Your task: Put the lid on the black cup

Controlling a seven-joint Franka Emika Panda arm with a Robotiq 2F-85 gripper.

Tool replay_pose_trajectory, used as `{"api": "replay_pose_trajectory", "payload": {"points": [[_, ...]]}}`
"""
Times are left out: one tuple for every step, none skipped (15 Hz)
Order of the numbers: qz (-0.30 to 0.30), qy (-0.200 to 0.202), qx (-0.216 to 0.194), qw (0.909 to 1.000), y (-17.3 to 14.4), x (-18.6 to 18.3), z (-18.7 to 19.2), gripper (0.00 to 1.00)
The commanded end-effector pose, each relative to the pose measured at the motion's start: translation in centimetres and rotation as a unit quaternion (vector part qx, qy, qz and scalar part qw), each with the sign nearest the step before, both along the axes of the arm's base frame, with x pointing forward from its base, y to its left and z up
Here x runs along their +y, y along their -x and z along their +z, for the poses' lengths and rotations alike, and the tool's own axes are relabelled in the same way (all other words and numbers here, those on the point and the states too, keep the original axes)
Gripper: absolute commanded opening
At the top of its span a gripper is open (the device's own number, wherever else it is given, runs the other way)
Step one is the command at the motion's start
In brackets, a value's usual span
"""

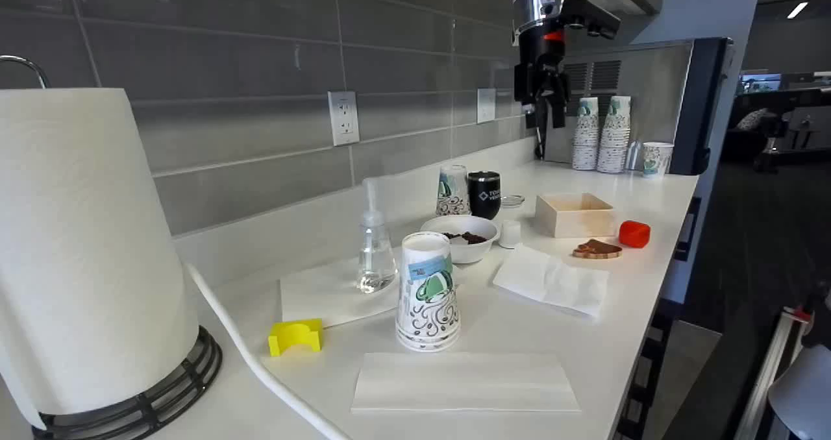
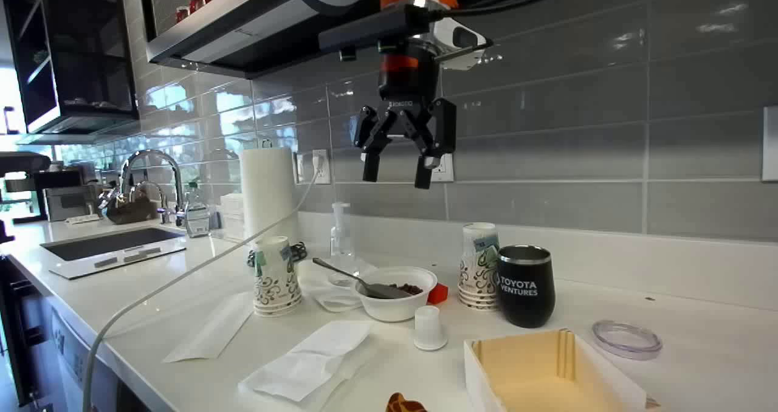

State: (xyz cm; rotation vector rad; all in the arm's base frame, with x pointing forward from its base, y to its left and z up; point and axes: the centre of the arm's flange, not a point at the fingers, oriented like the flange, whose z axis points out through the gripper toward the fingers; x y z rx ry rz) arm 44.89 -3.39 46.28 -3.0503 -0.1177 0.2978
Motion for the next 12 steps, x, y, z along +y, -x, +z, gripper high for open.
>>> {"api": "replay_pose_trajectory", "payload": {"points": [[0.0, 0.0, 0.0, 1.0, 0.0, 0.0, 0.0, 1.0], [0.0, 0.0, 0.0, 1.0, 0.0, 0.0, 0.0, 1.0], [0.0, 0.0, 0.0, 1.0, 0.0, 0.0, 0.0, 1.0], [0.0, 0.0, 0.0, 1.0, 0.0, 0.0, 0.0, 1.0], [0.0, 0.0, 0.0, 1.0, 0.0, 0.0, 0.0, 1.0], [0.0, 0.0, 0.0, 1.0, 0.0, 0.0, 0.0, 1.0], [0.0, 0.0, 0.0, 1.0, 0.0, 0.0, 0.0, 1.0], [-0.022, -0.003, -0.013, 0.9997, -0.6, -0.2, -0.2, 1.0], [-0.036, -0.003, -0.019, 0.9992, -1.1, -0.6, -0.3, 1.0], [-0.048, -0.003, -0.024, 0.9986, -1.6, -1.1, -0.5, 1.0], [-0.063, -0.004, -0.031, 0.9975, -2.1, -1.6, -0.5, 1.0], [-0.08, -0.005, -0.038, 0.9961, -2.8, -2.4, -0.7, 1.0]]}}
